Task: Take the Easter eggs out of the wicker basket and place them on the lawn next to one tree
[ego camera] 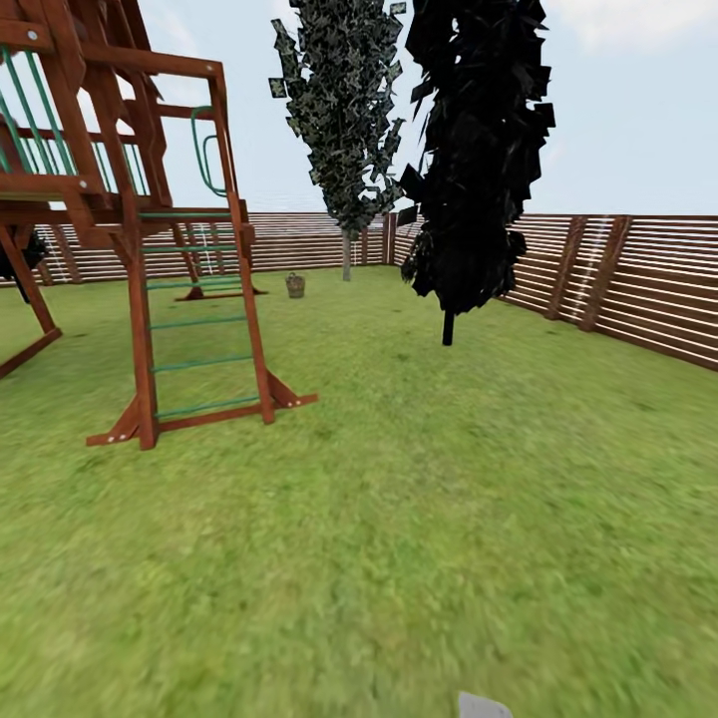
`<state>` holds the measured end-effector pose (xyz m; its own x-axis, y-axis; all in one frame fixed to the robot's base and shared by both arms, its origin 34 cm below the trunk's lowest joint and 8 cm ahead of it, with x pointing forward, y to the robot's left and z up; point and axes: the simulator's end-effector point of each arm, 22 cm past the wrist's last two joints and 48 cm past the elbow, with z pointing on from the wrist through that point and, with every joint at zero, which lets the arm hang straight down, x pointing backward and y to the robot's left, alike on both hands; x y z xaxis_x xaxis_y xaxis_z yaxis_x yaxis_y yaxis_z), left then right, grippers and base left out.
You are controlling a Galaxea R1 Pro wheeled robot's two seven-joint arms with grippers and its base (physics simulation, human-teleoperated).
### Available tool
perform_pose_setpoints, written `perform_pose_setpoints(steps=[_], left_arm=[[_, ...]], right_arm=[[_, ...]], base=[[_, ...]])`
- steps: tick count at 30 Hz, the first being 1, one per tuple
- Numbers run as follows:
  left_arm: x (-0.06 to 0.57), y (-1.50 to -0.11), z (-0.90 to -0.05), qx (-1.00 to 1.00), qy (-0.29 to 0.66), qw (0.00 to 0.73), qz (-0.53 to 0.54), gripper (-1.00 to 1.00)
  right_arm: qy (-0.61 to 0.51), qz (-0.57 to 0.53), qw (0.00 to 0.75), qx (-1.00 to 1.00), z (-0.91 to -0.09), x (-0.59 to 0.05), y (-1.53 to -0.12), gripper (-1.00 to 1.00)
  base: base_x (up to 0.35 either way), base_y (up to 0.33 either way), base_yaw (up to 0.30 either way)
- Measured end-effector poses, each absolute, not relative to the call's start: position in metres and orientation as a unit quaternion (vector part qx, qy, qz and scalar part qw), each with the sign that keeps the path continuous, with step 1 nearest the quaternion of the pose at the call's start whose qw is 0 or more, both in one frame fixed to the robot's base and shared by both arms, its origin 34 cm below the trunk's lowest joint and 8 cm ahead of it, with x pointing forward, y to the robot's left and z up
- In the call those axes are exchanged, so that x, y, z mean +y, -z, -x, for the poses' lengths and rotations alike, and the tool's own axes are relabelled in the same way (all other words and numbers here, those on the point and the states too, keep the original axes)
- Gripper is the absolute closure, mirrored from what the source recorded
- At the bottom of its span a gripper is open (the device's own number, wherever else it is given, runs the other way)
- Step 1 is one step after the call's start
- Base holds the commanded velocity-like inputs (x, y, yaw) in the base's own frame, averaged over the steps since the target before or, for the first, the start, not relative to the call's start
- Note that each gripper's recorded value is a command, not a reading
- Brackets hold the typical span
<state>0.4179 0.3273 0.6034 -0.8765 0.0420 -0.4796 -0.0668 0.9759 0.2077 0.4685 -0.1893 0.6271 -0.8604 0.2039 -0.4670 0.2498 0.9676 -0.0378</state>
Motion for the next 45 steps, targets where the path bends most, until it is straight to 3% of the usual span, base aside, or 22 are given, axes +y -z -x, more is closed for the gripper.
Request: perform_pose_setpoints(steps=[45], left_arm=[[0.3267, -0.6033, -0.418, 0.962, -0.109, 0.248, 0.006, -1.0]], right_arm=[[0.049, -0.116, 0.237, 0.963, -0.4687, -0.1894, -0.6272, -1.0]], base=[[0.326, 0.0, 0.0]])
